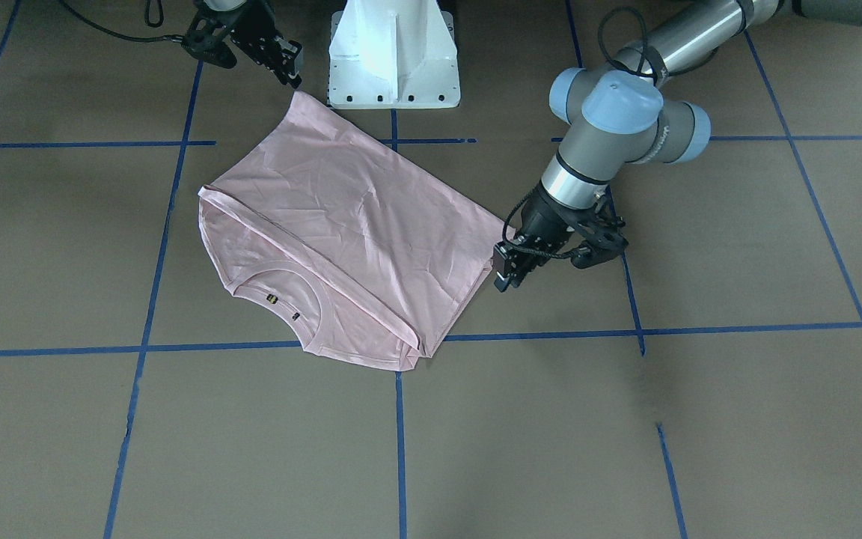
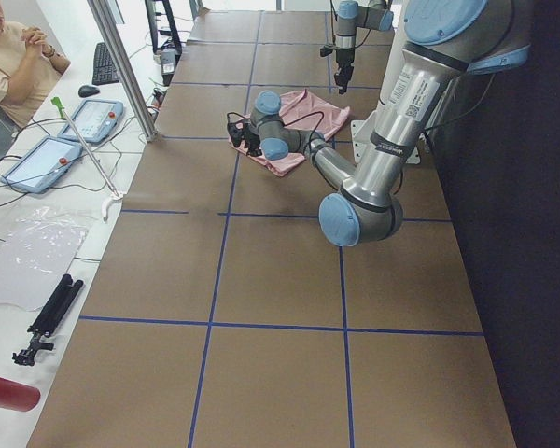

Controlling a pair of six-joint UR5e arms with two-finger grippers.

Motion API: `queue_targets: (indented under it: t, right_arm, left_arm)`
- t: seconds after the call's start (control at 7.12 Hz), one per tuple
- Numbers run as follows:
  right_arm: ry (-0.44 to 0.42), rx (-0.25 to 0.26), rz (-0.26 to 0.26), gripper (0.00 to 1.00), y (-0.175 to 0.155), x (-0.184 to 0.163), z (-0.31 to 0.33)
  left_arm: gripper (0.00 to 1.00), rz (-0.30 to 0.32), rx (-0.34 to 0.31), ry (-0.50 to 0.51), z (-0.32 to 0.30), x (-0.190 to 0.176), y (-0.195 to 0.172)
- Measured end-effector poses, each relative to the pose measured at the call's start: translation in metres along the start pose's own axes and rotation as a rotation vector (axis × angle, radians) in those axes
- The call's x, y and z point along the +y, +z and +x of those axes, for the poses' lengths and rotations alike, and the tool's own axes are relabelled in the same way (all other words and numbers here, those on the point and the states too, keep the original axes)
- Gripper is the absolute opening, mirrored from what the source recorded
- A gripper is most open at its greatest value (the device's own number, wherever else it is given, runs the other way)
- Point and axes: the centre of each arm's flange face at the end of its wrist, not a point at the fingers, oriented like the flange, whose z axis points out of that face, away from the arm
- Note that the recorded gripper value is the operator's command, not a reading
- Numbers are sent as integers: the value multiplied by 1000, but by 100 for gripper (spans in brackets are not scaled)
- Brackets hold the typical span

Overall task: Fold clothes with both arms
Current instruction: 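Move the left gripper to the shirt's edge while the right gripper grasps the opposite edge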

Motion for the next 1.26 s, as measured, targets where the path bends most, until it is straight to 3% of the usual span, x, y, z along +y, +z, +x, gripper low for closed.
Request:
queue_targets:
  t: [0.28,0.42,0.84,1.26]
  right_arm:
    - [31,-24,42,100,-9,-23,-7]
    - [45,-40,64,100,-14,-35,-12]
    - [104,-101,171,100,-33,-94,-35]
    - [113,-108,210,100,-28,-115,-47]
  left_arm:
    - [36,-23,-194,-55,-18,39,-6]
    - [36,-24,-250,-61,-30,45,1]
    - [36,-41,-337,-45,-56,64,32]
    - [39,-51,-343,-35,-55,73,38]
